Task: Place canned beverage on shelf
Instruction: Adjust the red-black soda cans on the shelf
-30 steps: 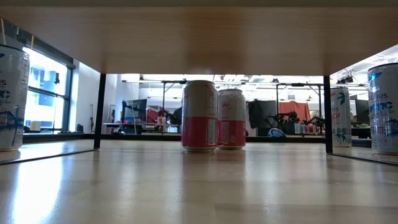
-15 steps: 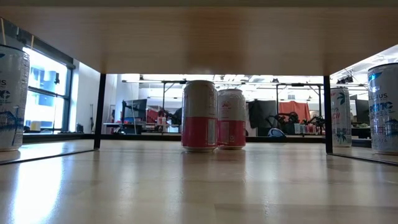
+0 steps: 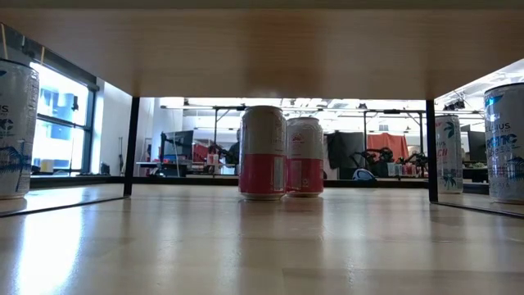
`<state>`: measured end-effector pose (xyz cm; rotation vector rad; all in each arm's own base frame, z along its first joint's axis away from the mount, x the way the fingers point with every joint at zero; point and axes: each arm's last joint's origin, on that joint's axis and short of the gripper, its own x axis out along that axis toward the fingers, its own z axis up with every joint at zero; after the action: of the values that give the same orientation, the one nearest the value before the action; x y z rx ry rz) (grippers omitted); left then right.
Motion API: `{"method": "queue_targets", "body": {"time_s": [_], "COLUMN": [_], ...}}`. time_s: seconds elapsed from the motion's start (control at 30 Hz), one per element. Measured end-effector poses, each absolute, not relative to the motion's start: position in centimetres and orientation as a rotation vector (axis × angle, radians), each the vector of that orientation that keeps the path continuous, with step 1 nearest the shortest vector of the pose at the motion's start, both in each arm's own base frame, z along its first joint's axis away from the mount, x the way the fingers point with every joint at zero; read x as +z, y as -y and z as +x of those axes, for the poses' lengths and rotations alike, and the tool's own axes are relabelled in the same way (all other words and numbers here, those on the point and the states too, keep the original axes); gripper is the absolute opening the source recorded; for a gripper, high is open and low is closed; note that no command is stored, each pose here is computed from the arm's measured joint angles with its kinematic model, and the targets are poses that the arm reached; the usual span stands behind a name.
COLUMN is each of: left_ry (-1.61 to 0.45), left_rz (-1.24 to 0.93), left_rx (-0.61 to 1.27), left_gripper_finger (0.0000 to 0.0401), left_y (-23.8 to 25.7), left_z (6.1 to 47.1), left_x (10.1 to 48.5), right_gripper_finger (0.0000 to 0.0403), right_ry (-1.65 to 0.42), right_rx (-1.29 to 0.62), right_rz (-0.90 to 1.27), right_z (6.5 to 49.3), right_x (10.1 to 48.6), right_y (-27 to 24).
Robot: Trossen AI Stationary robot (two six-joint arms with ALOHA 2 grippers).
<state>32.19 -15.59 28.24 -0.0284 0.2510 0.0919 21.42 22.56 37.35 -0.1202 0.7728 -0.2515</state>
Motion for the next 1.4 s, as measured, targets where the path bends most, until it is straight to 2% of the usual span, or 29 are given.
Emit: {"method": "queue_targets", "body": {"time_s": [1.4], "left_ry": [-0.254], "left_rz": [-0.027], "left_rx": [0.092], "left_gripper_finger": [0.0255], "left_y": [15.57], "left_z": [32.19], "left_x": [28.2], "right_gripper_finger": [0.0], "right_ry": [-0.887], "right_rx": [-0.245], "right_rz": [-0.091], "right_z": [20.5], "right_x": [36.94], "right_y": [-22.47]}}
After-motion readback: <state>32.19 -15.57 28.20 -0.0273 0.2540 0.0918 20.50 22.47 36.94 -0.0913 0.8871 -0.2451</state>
